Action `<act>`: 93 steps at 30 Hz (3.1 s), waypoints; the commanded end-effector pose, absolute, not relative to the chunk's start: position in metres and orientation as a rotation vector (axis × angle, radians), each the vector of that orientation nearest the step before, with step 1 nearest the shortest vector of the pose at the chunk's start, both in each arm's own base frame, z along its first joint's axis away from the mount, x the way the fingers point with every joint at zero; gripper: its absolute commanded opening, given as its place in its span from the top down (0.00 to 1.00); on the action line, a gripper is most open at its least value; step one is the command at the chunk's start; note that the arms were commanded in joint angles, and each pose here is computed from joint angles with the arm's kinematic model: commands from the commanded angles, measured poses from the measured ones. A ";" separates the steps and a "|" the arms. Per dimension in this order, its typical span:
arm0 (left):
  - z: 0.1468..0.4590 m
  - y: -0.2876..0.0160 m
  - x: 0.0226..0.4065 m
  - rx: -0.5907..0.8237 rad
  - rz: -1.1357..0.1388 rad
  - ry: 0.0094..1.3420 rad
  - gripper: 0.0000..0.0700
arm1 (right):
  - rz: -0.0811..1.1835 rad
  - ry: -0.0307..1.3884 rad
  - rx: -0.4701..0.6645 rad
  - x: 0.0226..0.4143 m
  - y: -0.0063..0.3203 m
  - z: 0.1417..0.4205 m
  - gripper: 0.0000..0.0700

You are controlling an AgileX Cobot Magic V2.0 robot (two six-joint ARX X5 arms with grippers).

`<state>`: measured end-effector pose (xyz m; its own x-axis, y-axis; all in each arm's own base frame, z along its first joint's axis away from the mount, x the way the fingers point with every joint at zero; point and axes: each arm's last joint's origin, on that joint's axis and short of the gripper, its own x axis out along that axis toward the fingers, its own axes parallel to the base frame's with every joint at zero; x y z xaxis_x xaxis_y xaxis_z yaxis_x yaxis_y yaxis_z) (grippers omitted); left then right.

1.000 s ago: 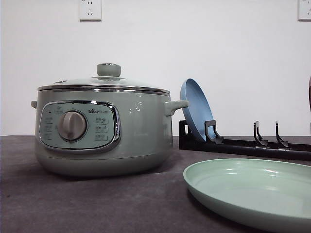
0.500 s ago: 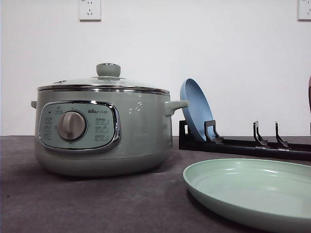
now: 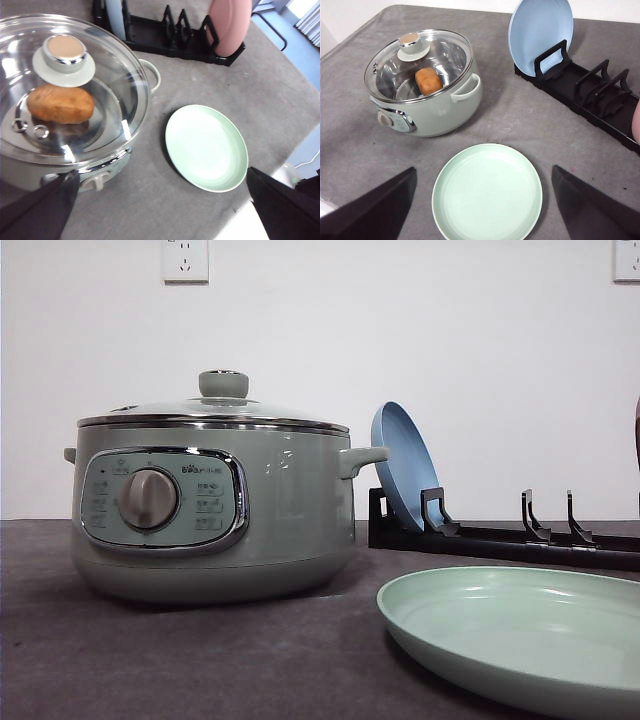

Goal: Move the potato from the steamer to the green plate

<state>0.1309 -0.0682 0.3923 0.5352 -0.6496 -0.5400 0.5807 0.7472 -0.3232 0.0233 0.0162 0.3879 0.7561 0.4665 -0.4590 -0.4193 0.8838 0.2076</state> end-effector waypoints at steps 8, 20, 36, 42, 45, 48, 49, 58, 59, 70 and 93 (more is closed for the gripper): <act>0.417 -0.078 0.154 -0.093 -0.700 0.715 0.00 | 0.525 0.518 0.064 0.024 0.019 0.391 0.22; 0.423 -0.092 0.187 -0.054 -0.691 0.767 0.00 | 0.522 0.519 0.053 0.025 0.020 0.391 0.22; 0.404 -0.114 0.245 0.029 -0.563 0.858 0.00 | 0.526 0.515 0.038 0.025 0.020 0.391 0.22; 0.395 -0.131 0.279 0.064 -0.563 0.870 0.00 | 0.528 0.513 0.030 0.025 0.020 0.391 0.22; 0.385 -0.140 0.294 0.090 -0.546 0.870 0.00 | 0.529 0.512 0.027 0.025 0.020 0.391 0.22; 0.375 -0.149 0.306 0.138 -0.528 0.864 0.00 | 0.528 0.512 0.027 0.025 0.020 0.391 0.22; 0.372 -0.152 0.309 0.153 -0.533 0.861 0.00 | 0.528 0.512 0.027 0.025 0.020 0.391 0.22; 0.350 -0.173 0.323 0.224 -0.539 0.874 0.00 | 0.526 0.511 0.027 0.025 0.020 0.391 0.22; 0.348 -0.174 0.324 0.233 -0.530 0.877 0.00 | 0.525 0.511 0.027 0.025 0.020 0.391 0.22; 0.343 -0.176 0.327 0.248 -0.514 0.892 0.12 | 0.505 0.502 0.024 0.025 0.020 0.391 0.22; 0.334 -0.178 0.332 0.254 -0.511 0.921 0.64 | 0.506 0.504 0.029 0.025 0.020 0.391 0.22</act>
